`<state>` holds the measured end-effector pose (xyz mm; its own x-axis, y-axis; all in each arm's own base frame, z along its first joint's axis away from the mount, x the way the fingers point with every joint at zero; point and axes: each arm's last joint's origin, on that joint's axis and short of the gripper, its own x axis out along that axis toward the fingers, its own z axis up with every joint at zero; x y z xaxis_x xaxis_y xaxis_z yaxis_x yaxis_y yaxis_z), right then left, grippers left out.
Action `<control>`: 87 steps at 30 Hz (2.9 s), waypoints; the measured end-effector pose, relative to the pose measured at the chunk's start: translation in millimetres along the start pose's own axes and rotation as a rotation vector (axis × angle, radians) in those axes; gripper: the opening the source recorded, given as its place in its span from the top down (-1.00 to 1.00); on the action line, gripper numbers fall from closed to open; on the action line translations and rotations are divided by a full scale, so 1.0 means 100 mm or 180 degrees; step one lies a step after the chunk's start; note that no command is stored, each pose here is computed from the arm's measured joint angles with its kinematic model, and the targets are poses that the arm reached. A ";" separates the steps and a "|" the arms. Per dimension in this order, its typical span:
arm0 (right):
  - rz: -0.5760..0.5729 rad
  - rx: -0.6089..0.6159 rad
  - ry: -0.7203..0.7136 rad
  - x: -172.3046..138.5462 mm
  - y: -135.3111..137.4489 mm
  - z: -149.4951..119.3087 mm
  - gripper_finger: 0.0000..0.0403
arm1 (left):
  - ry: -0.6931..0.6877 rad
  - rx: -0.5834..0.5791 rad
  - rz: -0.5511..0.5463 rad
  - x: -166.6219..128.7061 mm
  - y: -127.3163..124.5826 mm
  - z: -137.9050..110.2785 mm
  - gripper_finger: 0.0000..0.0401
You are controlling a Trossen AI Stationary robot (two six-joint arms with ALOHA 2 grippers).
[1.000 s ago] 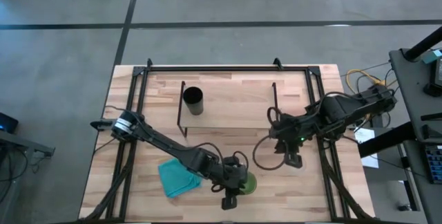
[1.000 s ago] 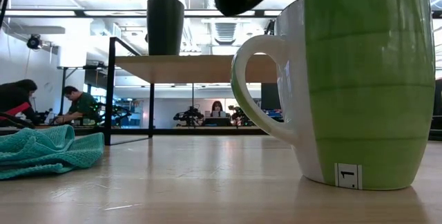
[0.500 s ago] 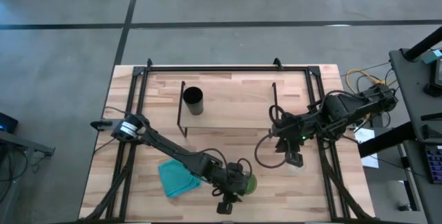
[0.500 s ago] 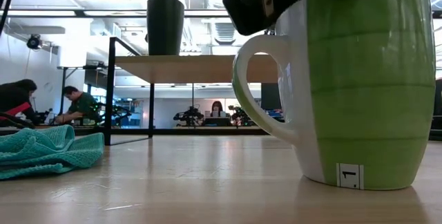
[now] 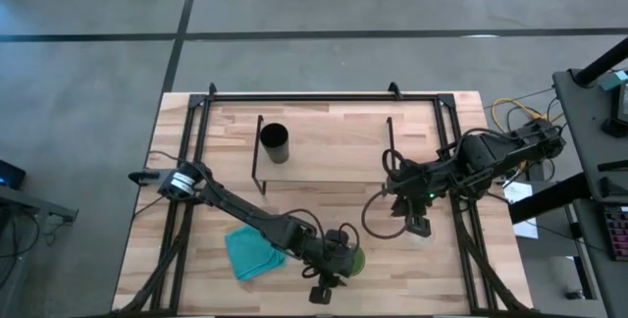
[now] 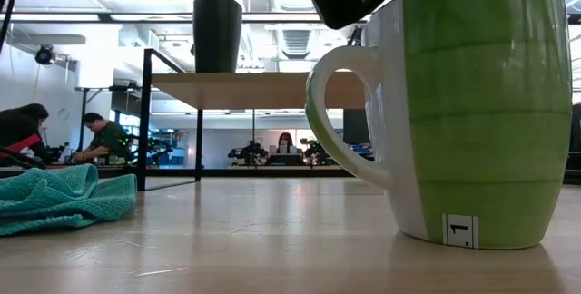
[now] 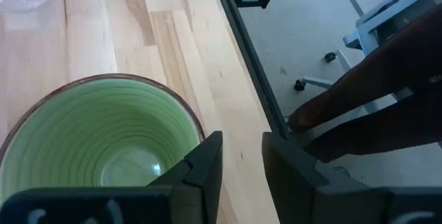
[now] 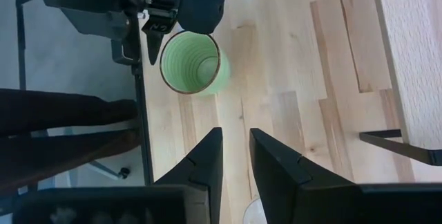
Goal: Stack small to large cups/mugs on shelf
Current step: Put the green mug on the shelf
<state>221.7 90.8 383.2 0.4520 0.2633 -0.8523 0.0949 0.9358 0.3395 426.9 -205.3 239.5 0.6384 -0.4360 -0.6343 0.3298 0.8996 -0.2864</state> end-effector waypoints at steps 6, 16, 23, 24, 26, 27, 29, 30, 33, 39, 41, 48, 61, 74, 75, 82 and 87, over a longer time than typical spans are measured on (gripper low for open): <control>0.0001 0.0001 -0.0001 0.00 0.00 0.00 0.65 | 0.0001 0.0105 0.0065 0.01 0.03 -0.01 0.56; 0.0001 0.0001 -0.0001 0.00 0.00 0.00 0.64 | -0.0025 0.0173 0.0123 0.00 0.05 0.01 0.56; 0.0000 -0.0003 -0.0002 0.00 0.00 0.00 0.66 | 0.0023 0.0146 0.0154 0.03 0.10 -0.03 0.56; -0.0002 -0.0003 -0.0002 0.00 0.00 0.00 0.66 | 0.0037 0.0138 0.0159 0.04 0.11 -0.05 0.56; -0.0001 -0.0004 -0.0001 0.00 0.00 0.00 0.66 | 0.0060 0.0127 0.0167 0.05 0.12 -0.07 0.56; -0.0002 -0.0004 -0.0001 0.00 0.00 0.00 0.65 | 0.0068 0.0116 0.0171 0.06 0.12 -0.08 0.56; -0.0002 -0.0004 -0.0001 0.00 0.00 0.00 0.65 | 0.0085 0.0113 0.0189 0.06 0.13 -0.10 0.56; -0.0002 -0.0004 -0.0001 0.00 0.00 0.00 0.64 | 0.0075 0.0114 0.0232 0.06 0.13 -0.10 0.56; -0.0002 -0.0006 -0.0001 0.00 0.00 0.00 0.64 | 0.0048 0.0113 0.0320 0.06 0.14 -0.09 0.56; -0.0002 -0.0010 -0.0001 0.00 0.00 0.00 0.66 | 0.0043 0.0102 0.0342 0.06 0.17 -0.09 0.56; -0.0002 -0.0010 -0.0001 0.00 0.00 0.00 0.66 | 0.0032 0.0100 0.0385 0.06 0.18 -0.08 0.56; -0.0002 -0.0011 -0.0001 0.00 0.00 0.00 0.64 | 0.0031 0.0092 0.0409 0.09 0.20 -0.09 0.75; -0.0002 -0.0011 -0.0001 0.00 0.00 0.00 0.63 | 0.0011 0.0060 0.0457 0.10 0.27 -0.07 0.96; -0.0004 -0.0010 -0.0002 0.00 0.00 0.00 0.65 | -0.0032 0.0058 0.0559 -0.05 0.22 0.12 0.97; -0.0003 -0.0011 -0.0002 0.00 0.00 0.00 0.65 | 0.0007 0.0055 0.0569 -0.06 0.22 0.12 0.97; -0.0003 -0.0013 -0.0002 0.00 0.00 0.00 0.65 | 0.0197 0.0045 0.0651 -0.12 0.21 0.13 0.97; -0.0005 -0.0015 0.0000 0.00 0.00 0.00 0.65 | 0.0186 0.0046 0.0651 -0.18 0.18 0.21 0.97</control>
<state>221.9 90.7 383.0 0.4520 0.2619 -0.8527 0.0915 0.9373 0.3363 435.8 -181.6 260.8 0.6518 -0.2418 -0.7188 0.2077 0.9685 -0.1374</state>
